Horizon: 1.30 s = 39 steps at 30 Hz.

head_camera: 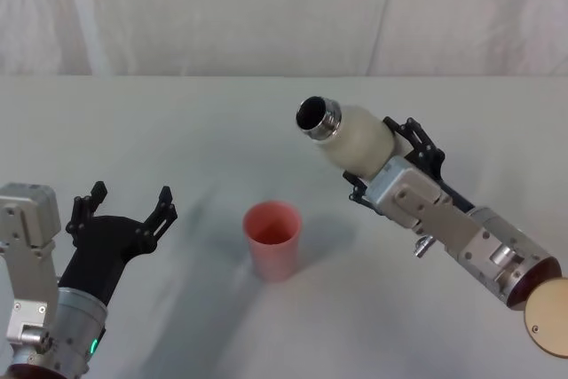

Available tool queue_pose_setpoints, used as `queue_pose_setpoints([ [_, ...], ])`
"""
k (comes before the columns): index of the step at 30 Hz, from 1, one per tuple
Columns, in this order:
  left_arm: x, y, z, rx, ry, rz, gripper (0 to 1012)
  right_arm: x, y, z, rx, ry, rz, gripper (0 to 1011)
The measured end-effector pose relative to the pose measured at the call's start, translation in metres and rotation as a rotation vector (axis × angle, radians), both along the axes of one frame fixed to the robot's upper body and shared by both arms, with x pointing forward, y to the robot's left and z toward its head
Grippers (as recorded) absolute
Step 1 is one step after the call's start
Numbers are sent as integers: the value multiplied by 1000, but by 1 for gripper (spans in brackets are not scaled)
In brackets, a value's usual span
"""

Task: Grasp the thermos with one hand and pour water into the cup lid.

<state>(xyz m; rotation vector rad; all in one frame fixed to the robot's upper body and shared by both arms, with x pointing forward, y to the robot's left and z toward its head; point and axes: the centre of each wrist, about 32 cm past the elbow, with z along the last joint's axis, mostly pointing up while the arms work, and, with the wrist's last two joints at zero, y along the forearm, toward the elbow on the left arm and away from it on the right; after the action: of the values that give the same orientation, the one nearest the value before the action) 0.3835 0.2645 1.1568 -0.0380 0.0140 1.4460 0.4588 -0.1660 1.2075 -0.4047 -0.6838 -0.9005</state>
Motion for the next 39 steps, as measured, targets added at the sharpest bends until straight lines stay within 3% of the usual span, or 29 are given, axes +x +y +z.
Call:
queue_pose_setpoints([
  [24,0,0,0,0,0,0,1001,-4,5,-3,-252,-129,-7,946],
  [30,0,0,0,0,0,0,1001,-4,5,-4,-342,-173,-7,946],
  [39,0,0,0,0,0,0,1001,-4,7,-8,-404,-198,-7,946],
])
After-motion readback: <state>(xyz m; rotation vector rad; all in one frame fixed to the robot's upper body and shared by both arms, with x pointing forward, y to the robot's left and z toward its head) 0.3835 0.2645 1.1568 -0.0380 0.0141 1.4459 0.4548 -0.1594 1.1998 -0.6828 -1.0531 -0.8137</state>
